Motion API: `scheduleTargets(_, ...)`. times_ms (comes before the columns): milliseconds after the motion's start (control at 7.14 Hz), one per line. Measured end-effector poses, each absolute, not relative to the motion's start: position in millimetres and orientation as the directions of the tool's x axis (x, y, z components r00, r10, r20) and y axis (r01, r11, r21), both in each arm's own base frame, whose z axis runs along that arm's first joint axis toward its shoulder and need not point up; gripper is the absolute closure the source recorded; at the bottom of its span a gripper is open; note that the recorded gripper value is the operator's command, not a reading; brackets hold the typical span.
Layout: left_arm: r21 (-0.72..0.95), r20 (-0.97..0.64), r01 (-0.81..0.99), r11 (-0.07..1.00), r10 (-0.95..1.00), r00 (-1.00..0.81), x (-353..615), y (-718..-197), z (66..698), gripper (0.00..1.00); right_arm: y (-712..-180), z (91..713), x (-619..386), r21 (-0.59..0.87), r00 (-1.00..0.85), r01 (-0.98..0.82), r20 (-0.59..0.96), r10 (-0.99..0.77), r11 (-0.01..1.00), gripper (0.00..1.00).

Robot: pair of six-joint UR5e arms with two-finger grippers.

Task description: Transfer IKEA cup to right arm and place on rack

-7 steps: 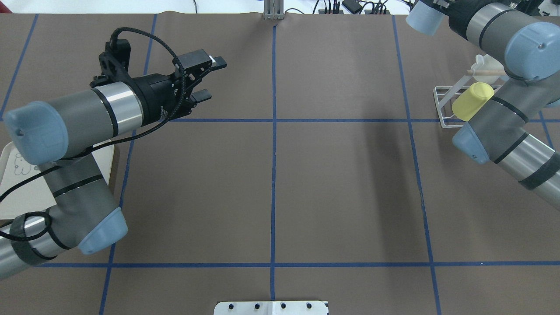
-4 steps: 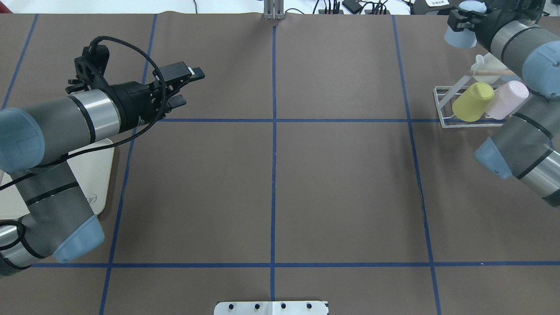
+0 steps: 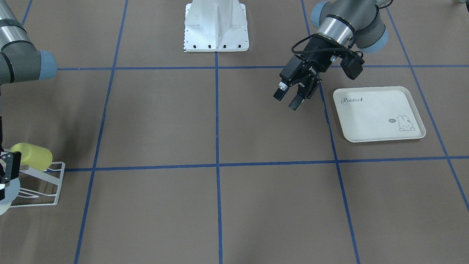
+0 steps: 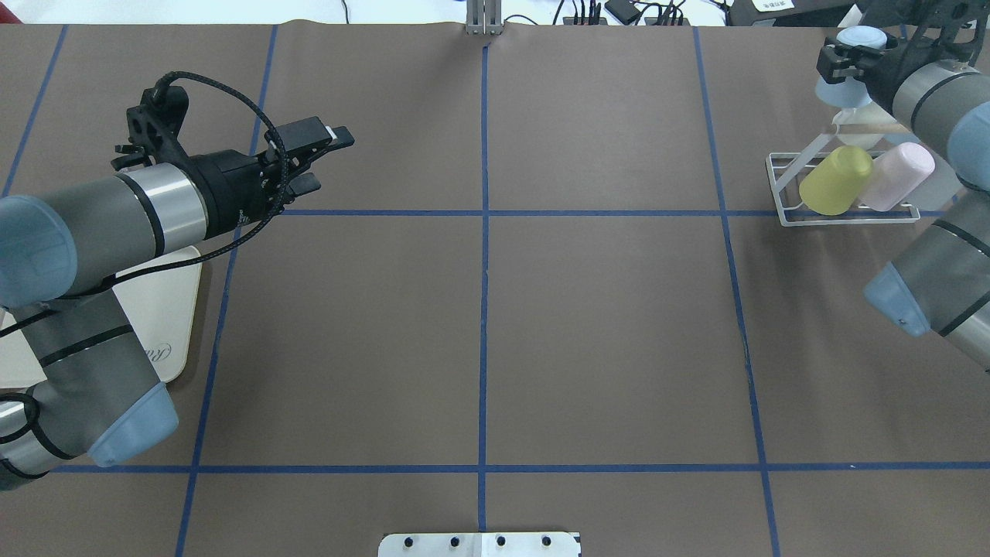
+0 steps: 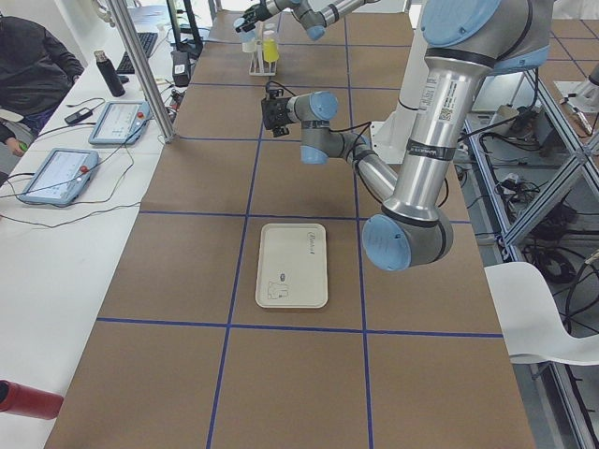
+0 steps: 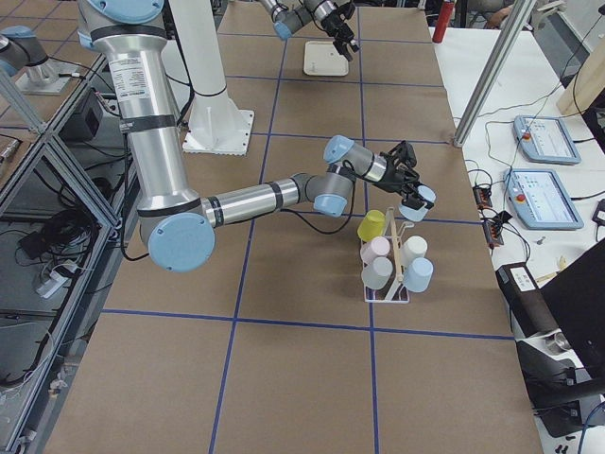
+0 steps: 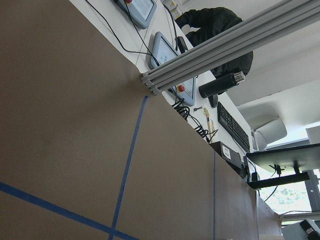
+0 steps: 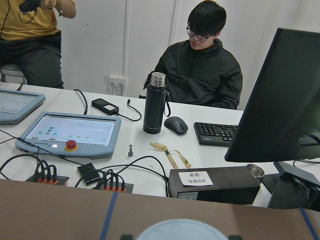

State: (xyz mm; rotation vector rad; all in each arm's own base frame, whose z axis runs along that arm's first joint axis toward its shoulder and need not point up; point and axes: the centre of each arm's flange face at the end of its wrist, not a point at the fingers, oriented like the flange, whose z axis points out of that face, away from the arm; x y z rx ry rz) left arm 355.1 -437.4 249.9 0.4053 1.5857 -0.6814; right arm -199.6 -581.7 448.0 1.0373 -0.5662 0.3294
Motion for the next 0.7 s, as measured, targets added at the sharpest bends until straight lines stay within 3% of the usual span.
scheduleTargets(700, -0.195, -0.981, 0.618, 0.762, -0.138, -0.139, 358, -437, 251, 0.00, -584, 461, -201, 0.712, 0.822, -0.500, 0.570, 0.010, 0.494, 1.00)
